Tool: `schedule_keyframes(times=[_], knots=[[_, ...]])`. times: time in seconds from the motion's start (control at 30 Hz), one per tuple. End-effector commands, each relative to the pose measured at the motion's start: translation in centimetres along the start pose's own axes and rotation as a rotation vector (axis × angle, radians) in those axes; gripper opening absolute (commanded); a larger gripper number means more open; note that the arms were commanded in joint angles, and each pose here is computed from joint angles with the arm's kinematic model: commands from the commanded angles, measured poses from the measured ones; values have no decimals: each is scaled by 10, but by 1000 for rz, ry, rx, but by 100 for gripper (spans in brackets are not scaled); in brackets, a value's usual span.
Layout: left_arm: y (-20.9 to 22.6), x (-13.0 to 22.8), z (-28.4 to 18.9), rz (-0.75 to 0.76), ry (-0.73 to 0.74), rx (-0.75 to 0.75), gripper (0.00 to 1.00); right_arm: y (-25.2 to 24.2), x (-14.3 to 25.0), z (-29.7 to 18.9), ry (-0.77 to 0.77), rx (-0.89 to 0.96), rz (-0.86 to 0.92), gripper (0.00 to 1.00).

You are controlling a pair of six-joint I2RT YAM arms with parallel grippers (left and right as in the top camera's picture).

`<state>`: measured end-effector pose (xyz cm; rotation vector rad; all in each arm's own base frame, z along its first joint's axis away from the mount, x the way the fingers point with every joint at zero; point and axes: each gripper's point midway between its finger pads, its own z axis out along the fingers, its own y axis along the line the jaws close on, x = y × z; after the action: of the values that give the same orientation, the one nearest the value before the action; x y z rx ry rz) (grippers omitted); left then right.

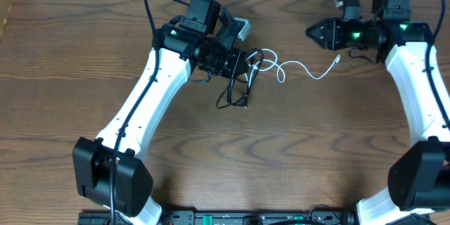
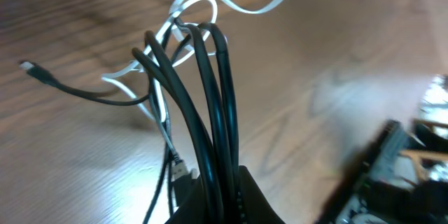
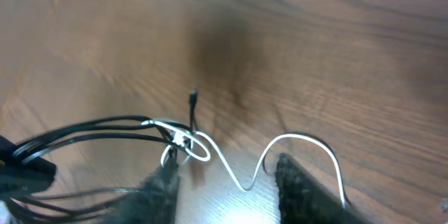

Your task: Untangle cables

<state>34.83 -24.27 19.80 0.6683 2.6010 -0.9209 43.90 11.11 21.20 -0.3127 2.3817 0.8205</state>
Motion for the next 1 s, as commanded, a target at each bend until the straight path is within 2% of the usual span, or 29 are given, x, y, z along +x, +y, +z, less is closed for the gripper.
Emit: schedule_keyframes(times=[0.0, 0.23, 0.37, 0.47, 0.77, 0.97], knots=[[-25, -2, -4, 47, -9, 155, 8, 16, 7, 6, 32, -20, -90, 50], [-35, -11, -22, 10, -54, 319, 8, 34, 28, 24, 118, -64, -202, 57], [-28, -14, -31, -32, -73, 340, 7, 35, 32, 26, 131, -62, -215, 56], [-25, -17, -37, -85, -83, 361, 7, 35, 38, 26, 155, -61, -219, 61], [-49, -20, -55, -89, -98, 550, 7, 43, 41, 32, 169, -68, -274, 63], [-52, -20, -57, -144, -81, 573, 8, 27, 34, 43, 156, 29, -273, 58]])
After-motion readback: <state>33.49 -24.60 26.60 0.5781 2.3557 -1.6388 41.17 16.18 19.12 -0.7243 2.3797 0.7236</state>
